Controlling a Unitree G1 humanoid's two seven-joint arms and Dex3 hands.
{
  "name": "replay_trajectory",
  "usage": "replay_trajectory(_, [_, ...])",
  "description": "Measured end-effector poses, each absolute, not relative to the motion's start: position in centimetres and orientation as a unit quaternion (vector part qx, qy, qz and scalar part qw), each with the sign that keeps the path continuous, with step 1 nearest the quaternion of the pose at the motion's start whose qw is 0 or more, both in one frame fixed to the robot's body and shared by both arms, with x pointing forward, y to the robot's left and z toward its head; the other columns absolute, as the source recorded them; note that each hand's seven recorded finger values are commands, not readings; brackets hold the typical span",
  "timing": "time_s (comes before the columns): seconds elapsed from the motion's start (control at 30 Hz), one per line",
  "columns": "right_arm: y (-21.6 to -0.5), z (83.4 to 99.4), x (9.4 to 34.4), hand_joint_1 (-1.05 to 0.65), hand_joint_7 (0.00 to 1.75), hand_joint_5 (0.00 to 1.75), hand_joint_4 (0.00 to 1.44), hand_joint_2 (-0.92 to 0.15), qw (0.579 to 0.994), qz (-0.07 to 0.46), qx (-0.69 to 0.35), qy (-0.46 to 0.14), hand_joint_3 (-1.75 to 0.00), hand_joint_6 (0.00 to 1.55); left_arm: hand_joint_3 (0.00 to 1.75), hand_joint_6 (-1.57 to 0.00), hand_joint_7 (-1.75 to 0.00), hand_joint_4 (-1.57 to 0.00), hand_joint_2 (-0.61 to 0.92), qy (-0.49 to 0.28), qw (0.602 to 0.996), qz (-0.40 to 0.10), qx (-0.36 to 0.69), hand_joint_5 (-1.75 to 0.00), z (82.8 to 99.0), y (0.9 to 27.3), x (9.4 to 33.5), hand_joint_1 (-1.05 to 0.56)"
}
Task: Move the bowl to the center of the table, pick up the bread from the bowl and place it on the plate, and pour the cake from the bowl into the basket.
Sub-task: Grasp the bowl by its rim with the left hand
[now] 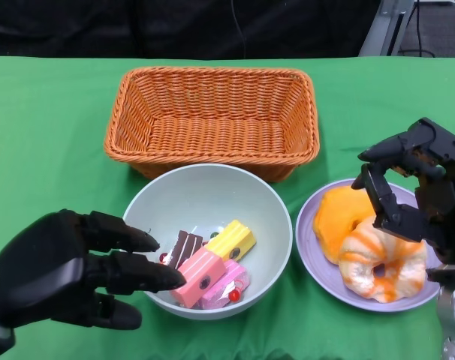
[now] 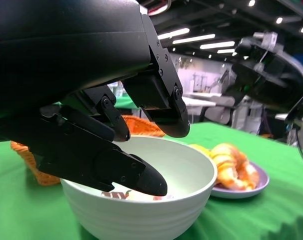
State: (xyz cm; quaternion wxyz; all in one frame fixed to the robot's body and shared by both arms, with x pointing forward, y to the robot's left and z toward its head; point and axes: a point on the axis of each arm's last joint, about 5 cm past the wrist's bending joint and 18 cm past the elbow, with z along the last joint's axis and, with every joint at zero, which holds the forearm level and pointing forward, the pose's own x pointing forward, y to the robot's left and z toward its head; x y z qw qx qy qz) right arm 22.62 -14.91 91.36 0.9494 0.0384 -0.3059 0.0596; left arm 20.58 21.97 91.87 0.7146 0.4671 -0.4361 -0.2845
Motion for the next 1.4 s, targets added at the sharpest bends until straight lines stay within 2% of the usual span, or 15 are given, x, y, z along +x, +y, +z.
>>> replay_trajectory(0.2, [-14.7,91.6,22.6,-0.12,1.09,1.41,0.72,-0.47,0.948,0.062,0.029,-0.311,-1.02,0.73,0.01,-0.95,-0.01,-0.98,0.82,-0.412,0.707,-0.304,0.488,-0.09,91.7,21.3,20.6,-0.5])
replay_trajectory(0.37, [-14.5,91.5,22.5,-0.15,1.06,1.38,0.73,-0.53,0.949,0.058,0.03,-0.309,-0.9,0.74,0.01,-0.95,-0.01,-1.0,0.83,-0.391,0.692,-0.322,0.513,-0.08,92.0,21.1,20.7,-0.51])
replay_trajectory(0.63, [-14.2,91.4,22.5,-0.18,1.09,1.4,0.71,-0.57,0.949,0.064,0.034,-0.308,-0.8,0.72,0.01,-0.95,0.0,-1.01,0.85,-0.373,0.686,-0.333,0.528,-0.06,92.1,20.7,20.8,-0.53])
replay_trajectory(1.13, [-14.0,91.4,22.1,-0.17,1.11,1.38,0.7,-0.59,0.948,0.07,0.022,-0.309,-0.77,0.71,0.01,-0.88,0.0,-0.95,0.9,-0.31,0.666,-0.351,0.58,0.0,92.7,18.7,20.3,-0.54])
replay_trajectory(1.4, [-13.9,91.5,22.0,-0.17,1.1,1.38,0.7,-0.59,0.948,0.068,0.022,-0.311,-0.77,0.72,0.02,-0.87,0.0,-0.94,0.92,-0.284,0.659,-0.376,0.586,0.0,92.4,17.5,20.5,-0.55])
